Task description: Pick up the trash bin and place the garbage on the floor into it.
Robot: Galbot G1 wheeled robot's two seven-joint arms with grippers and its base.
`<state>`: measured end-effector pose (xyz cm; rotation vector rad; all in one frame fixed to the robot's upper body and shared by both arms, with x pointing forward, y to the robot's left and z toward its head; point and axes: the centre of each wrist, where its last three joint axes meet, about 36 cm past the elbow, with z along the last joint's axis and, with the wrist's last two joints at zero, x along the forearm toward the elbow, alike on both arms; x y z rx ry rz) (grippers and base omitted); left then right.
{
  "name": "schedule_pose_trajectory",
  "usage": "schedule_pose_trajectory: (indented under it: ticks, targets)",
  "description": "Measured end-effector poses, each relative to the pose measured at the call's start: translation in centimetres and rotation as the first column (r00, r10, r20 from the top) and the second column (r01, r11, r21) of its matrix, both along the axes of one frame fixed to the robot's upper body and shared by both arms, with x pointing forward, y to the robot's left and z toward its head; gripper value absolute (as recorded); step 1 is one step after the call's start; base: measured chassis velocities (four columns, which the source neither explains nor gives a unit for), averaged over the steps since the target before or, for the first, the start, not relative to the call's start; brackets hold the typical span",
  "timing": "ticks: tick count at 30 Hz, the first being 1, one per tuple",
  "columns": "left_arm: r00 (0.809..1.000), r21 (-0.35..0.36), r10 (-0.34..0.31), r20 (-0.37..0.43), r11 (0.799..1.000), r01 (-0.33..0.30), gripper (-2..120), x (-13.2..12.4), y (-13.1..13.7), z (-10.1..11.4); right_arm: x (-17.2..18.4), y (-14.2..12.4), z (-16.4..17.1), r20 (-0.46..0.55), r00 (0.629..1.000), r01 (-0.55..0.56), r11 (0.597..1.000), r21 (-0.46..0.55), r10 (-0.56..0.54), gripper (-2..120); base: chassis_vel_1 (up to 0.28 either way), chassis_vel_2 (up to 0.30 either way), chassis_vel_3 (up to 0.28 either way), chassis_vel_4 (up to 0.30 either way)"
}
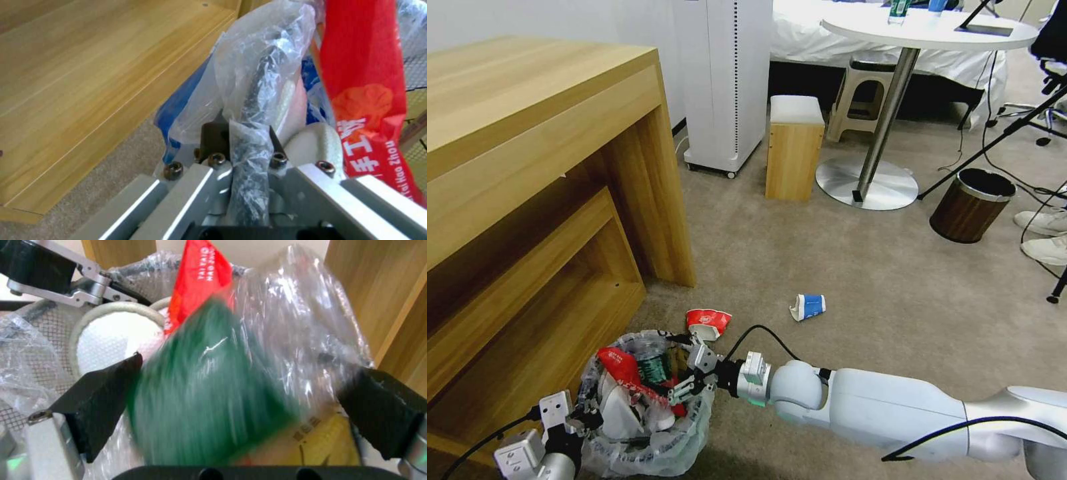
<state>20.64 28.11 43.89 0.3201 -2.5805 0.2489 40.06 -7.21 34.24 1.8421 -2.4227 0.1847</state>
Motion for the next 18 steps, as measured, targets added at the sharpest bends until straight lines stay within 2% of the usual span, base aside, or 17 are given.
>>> schedule_pose_trajectory:
  ticks: [10, 18]
  targets:
    - [1.000, -0.004, -0.002, 0.002, 1.000, 0.002, 1, 0.1, 0.0, -0.3, -0.4, 0.8, 0.2, -0.012, 0.999, 0.030, 1.000, 0.000, -0.030, 100, 0.000, 0.000, 0.000, 0.000]
    - [1.000, -0.003, -0.008, 0.002, 1.000, 0.008, 1, 0.0, 0.0, -0.4, -0.5, 2.6, -0.2, -0.002, 0.994, 0.109, 0.994, -0.019, -0.109, 100, 0.000, 0.000, 0.000, 0.000]
